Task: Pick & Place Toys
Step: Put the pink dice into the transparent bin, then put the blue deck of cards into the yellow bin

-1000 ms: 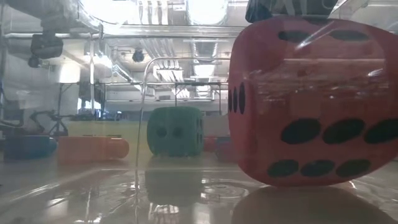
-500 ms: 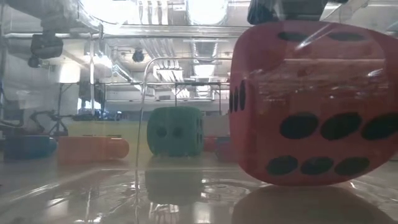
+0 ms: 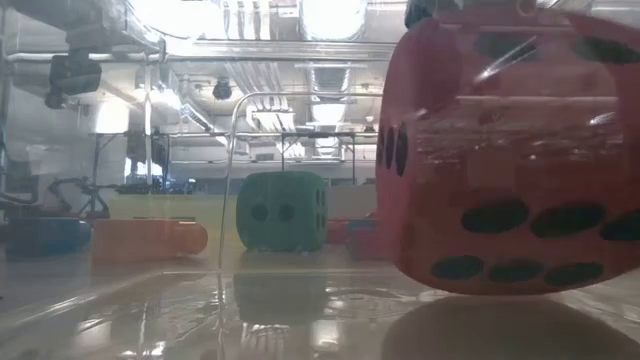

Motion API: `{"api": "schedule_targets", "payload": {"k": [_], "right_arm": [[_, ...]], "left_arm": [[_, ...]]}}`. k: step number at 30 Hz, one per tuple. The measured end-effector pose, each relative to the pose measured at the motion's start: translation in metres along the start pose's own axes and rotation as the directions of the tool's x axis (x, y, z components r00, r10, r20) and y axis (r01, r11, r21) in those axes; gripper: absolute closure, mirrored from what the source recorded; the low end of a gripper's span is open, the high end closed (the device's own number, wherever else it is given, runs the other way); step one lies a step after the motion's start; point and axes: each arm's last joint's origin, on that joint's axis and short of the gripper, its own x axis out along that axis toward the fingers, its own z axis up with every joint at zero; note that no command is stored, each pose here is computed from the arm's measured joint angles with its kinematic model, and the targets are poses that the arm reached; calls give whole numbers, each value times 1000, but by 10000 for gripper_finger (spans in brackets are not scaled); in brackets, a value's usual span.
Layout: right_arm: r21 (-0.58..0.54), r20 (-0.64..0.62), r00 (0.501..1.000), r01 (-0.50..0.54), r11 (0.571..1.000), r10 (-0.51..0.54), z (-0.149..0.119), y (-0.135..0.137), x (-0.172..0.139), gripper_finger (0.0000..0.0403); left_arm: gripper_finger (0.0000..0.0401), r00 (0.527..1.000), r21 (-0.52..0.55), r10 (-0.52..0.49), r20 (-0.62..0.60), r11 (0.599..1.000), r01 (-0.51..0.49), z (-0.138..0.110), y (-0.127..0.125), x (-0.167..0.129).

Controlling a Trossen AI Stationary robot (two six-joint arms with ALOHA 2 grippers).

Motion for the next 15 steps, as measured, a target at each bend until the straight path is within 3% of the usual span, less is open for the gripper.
{"api": "schedule_targets", "payload": {"k": [15], "right_arm": [[-18, 67, 996, -64, 998, 65, 9, 12, -26, 175]], "left_arm": [[372, 1000, -2, 0, 0, 1000, 0, 0, 0, 0]]}}
